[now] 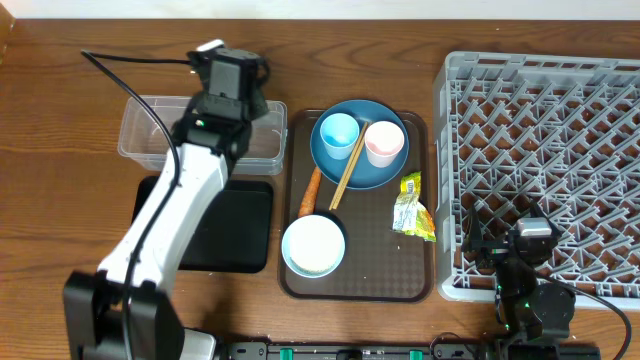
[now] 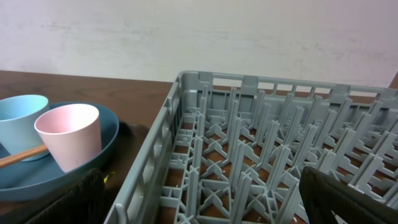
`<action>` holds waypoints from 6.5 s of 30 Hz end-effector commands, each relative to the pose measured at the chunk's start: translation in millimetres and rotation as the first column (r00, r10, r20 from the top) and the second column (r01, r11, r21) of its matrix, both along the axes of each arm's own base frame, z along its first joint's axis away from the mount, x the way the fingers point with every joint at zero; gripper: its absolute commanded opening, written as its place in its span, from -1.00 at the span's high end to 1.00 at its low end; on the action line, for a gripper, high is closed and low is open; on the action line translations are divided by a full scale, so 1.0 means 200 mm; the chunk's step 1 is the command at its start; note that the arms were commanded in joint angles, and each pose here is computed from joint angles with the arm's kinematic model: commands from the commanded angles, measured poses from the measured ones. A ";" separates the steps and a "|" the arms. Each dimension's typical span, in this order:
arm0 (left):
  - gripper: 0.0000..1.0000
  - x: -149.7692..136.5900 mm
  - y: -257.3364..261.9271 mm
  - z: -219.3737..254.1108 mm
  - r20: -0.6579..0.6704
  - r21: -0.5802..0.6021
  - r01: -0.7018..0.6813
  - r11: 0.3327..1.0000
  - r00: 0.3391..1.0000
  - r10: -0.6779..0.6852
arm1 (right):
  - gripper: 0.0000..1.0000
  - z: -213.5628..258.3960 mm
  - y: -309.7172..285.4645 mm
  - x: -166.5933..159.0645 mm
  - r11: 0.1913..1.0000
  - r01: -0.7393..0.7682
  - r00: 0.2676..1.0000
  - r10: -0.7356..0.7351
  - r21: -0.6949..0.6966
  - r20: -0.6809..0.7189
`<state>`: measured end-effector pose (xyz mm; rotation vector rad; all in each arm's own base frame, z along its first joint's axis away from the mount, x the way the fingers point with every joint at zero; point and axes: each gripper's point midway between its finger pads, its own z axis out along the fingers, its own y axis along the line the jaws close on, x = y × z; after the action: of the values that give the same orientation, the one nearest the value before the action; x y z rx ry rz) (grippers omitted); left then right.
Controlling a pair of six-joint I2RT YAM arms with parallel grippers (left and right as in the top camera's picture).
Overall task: Sort waste into correct bins and load items into the dishwasher rack
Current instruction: 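Carry tissues with left gripper into the clear plastic bin and release, then reach left gripper to the yellow snack wrapper and grasp it, then carry yellow wrapper with left gripper into the clear bin and release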
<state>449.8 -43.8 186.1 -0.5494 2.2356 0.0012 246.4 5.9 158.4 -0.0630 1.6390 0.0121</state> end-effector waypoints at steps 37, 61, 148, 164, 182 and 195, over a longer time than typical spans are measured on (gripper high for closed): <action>-0.10 -0.21 -0.06 0.30 0.032 0.045 0.146 0.988 0.988 -0.148 | -0.98 0.00 -0.01 0.00 1.000 0.010 1.000 -0.010 0.012 0.000; -0.07 -0.83 -1.20 -0.18 -0.275 -0.297 0.619 0.727 0.673 -0.686 | -0.99 0.00 -0.01 0.00 1.000 0.011 1.000 -0.011 0.012 0.000; 0.88 -0.84 -1.52 -0.25 -0.142 -0.247 0.605 0.757 0.751 -0.645 | -0.99 0.00 -0.01 0.00 1.000 0.010 1.000 -0.010 0.012 0.000; 0.88 -0.30 -0.49 0.16 -0.010 -0.173 0.270 0.947 0.961 -0.275 | -0.99 0.00 -0.01 0.00 1.000 0.010 1.000 -0.010 0.012 0.000; 0.70 -0.03 0.28 -0.34 -0.203 -0.177 -0.125 0.976 0.975 0.088 | -0.99 0.00 -0.01 0.00 1.000 0.010 1.000 -0.010 0.012 0.000; -0.23 -0.16 0.28 -0.17 -0.197 -0.179 -0.116 0.977 0.977 0.080 | -0.99 0.00 -0.01 0.00 1.000 0.011 1.000 -0.011 0.012 0.000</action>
<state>422.4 10.7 130.7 -0.8134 2.4443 -0.0989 246.4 5.9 158.5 -0.0630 1.6386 0.0121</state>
